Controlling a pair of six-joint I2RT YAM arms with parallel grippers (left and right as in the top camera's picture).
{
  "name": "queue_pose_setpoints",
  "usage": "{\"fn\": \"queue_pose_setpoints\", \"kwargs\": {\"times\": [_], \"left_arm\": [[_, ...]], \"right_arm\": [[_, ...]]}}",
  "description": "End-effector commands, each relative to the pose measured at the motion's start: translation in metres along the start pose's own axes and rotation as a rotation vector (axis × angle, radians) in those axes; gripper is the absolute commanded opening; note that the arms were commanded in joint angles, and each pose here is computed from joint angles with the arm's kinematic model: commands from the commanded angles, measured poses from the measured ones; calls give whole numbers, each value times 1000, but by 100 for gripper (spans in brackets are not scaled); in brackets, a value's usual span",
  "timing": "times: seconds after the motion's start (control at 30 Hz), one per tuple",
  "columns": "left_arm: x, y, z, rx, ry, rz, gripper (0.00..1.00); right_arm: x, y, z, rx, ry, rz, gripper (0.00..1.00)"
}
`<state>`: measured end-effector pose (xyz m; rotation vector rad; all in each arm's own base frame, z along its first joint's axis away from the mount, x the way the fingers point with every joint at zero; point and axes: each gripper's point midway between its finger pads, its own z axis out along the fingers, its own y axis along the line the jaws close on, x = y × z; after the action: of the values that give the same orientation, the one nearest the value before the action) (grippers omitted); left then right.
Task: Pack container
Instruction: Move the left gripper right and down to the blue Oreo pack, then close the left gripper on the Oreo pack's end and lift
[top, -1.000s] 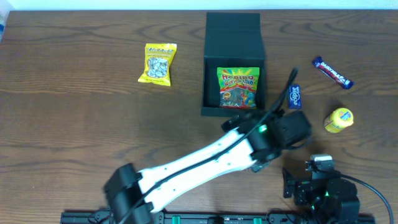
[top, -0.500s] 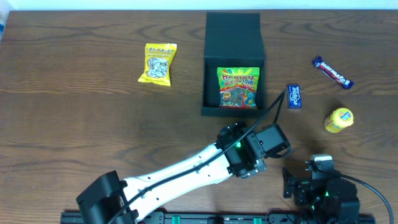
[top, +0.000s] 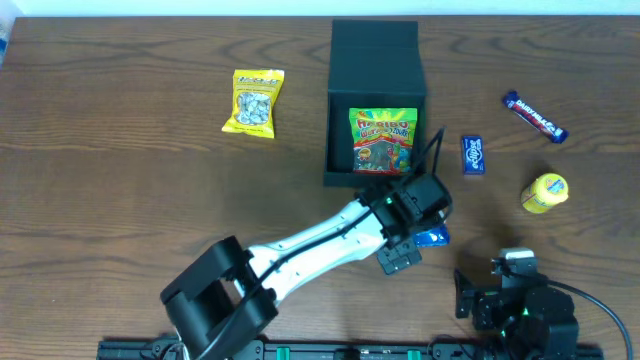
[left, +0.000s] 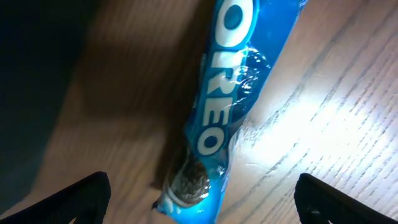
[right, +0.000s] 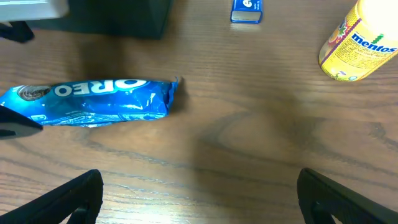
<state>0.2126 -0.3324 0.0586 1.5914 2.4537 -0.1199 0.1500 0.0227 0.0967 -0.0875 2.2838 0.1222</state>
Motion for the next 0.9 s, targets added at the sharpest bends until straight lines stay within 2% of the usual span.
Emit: {"fn": "queue_pose_setpoints", "kwargs": {"times": [0.0, 0.87], "left_arm": [[2, -7, 9, 76, 10, 5, 95], [1, -4, 51, 69, 45, -67, 96]], "right_arm": [[3, -1, 1, 4, 8, -5, 99], [3, -1, 1, 4, 8, -5, 99]]}}
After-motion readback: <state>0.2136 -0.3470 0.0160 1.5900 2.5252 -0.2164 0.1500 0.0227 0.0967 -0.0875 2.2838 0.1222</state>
